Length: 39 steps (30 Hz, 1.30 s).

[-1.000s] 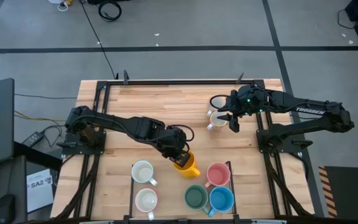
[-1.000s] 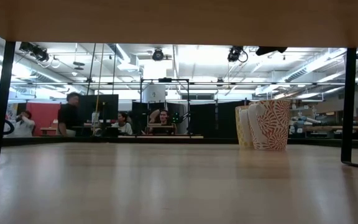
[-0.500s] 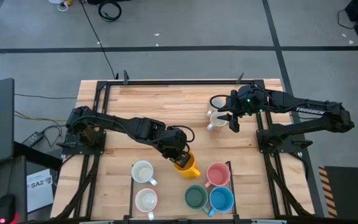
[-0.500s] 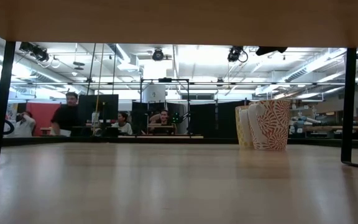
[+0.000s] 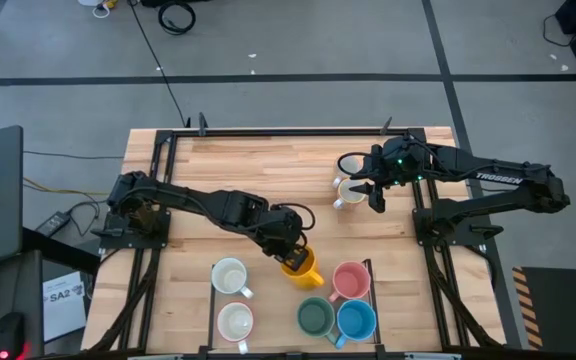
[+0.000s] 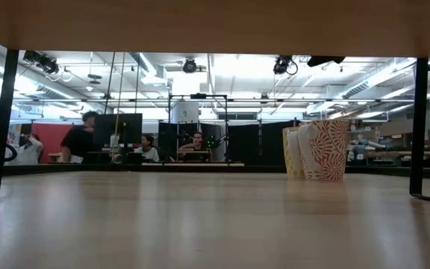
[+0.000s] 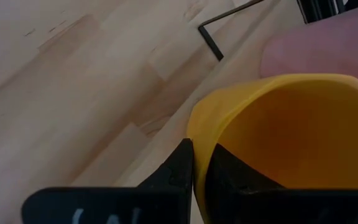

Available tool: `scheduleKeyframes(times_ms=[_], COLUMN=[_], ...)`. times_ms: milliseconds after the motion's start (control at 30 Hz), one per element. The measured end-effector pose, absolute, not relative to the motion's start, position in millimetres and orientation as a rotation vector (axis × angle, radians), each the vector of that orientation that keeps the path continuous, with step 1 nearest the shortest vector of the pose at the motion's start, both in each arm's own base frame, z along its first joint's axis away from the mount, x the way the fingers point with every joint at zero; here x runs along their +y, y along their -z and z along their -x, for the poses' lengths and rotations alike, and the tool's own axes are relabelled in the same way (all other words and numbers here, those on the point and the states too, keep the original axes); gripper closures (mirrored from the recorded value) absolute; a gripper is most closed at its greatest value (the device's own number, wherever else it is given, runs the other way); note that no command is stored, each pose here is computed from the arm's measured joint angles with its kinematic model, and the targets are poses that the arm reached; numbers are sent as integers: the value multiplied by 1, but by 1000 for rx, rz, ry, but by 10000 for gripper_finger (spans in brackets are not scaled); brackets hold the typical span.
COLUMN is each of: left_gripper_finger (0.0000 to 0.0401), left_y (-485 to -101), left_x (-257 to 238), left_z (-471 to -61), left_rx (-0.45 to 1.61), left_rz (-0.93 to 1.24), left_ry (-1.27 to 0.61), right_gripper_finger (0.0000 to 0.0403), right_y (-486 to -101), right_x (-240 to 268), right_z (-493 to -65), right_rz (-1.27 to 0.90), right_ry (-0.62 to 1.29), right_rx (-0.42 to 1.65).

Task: Place coffee mugs
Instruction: Put the yellow mug on the shelf

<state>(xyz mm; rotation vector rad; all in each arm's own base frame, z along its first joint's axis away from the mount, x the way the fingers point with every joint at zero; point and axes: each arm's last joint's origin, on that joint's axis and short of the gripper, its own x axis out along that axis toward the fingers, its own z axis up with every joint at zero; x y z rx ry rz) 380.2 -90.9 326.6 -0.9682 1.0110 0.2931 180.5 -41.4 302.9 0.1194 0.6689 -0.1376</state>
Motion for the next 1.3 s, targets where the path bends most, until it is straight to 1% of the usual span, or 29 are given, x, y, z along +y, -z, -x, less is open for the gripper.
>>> scheduleKeyframes(times_ms=[300,900,1300], left_gripper_finger=[357,354,307], left_y=[-327,-330,-330], left_x=[-91,-92,-94], left_z=[-381,-385,-385], left_rx=[1008,966,963], left_rz=[970,972,974], left_ry=[-289,-252,-244], right_gripper_finger=[240,240,240], right_y=[-303,-303,-303], right_x=[-42,-41,-41], right_z=[-180,-180,-180], right_rz=[-120,-119,-120], right_ry=[138,138,138], right_rx=[669,669,669])
